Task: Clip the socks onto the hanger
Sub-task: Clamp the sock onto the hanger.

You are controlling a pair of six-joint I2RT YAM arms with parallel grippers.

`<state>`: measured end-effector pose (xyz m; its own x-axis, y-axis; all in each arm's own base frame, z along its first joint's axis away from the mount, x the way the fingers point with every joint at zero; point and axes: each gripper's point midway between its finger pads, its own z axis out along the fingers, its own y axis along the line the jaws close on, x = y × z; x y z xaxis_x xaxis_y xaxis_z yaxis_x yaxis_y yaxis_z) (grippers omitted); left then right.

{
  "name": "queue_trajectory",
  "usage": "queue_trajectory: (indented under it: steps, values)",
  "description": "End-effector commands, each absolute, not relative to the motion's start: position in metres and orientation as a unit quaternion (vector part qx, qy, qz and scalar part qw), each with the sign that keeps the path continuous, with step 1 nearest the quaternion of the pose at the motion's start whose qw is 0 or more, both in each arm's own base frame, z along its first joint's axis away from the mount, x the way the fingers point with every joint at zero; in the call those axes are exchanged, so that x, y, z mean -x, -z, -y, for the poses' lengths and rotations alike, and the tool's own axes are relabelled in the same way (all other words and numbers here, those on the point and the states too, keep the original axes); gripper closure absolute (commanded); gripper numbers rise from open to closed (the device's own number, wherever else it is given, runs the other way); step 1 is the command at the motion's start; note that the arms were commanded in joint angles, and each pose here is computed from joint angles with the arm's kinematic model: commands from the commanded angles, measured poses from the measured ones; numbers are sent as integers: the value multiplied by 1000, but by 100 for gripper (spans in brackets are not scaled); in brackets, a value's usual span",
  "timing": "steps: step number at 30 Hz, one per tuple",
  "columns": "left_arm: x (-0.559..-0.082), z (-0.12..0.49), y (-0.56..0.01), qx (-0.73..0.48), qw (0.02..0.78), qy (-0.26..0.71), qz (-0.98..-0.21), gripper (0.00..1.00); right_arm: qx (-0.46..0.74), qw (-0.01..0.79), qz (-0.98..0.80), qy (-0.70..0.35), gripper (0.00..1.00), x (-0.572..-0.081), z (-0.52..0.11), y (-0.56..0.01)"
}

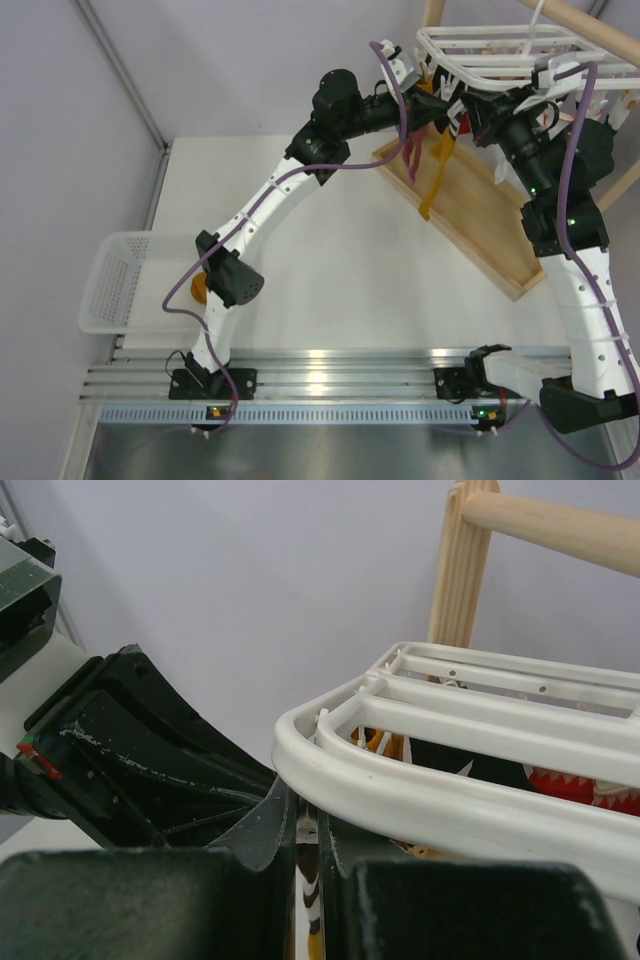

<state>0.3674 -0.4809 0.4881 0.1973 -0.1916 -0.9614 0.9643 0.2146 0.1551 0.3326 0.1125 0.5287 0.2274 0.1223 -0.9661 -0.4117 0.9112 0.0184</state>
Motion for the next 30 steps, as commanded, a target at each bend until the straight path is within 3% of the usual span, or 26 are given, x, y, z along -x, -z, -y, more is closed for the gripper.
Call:
queue_trajectory:
  steps: [1, 14, 18, 26, 29, 30]
  values:
    - [-340, 466, -544, -427, 674, 466, -382, 100, 160, 749, -614, -190, 100, -324, -126, -511]
    - [-324, 460, -559, -434, 671, 482, -359, 100, 166, 752, -612, -177, 98, -326, -124, -510]
    - [-324, 460, -558, -434, 671, 482, -360, 100, 165, 754, -612, -175, 67, -325, -123, -511]
    - [-325, 461, -559, -430, 670, 486, -361, 99, 156, 758, -609, -173, 46, -323, -120, -516]
    - [-324, 461, -558, -422, 665, 495, -367, 76, 153, 764, -602, -176, 59, -322, -120, -520]
    - [-325, 462, -555, -421, 662, 497, -372, 71, 146, 765, -603, -171, 71, -324, -117, -521]
